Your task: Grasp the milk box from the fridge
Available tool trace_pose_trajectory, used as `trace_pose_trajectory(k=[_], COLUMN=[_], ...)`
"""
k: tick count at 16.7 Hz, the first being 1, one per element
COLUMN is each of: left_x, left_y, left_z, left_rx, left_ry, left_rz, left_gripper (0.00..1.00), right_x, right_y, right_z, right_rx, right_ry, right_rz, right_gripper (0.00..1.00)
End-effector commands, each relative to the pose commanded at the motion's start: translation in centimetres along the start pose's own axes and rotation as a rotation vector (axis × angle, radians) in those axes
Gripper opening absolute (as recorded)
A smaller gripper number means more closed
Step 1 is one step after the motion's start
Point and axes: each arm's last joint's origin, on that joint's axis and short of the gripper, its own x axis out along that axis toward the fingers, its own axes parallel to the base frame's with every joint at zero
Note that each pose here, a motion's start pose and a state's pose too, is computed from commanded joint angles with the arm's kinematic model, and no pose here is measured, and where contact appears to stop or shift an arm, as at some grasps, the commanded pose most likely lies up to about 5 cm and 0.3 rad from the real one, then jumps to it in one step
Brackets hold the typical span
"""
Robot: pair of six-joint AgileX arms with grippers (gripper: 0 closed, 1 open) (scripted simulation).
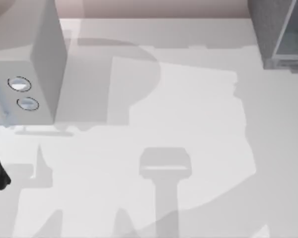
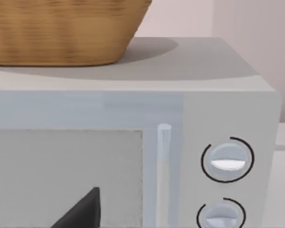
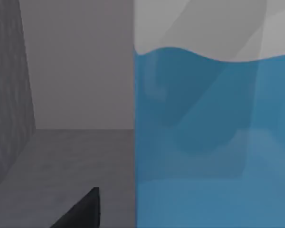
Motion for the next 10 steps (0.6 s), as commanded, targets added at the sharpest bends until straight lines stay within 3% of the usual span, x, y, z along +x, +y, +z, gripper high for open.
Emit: trace_pose_trajectory(k=[6,10], left_x=[0.0,0.0], left_y=[0.0,0.0], left_z=[0.0,0.0], left_rx=[0.0,0.0], left_ry=[0.0,0.0], left_rz=[0.0,0.0], left_gripper=[1.0,1.0], right_x=[4.7,5.7], right_y=[0.0,0.2], right_z=[0.1,0.0], right_rx=[-0.001,0.0], right_ry=[-0.008,-0.001], right_rz=[0.001,0.001], right_gripper=[1.0,1.0])
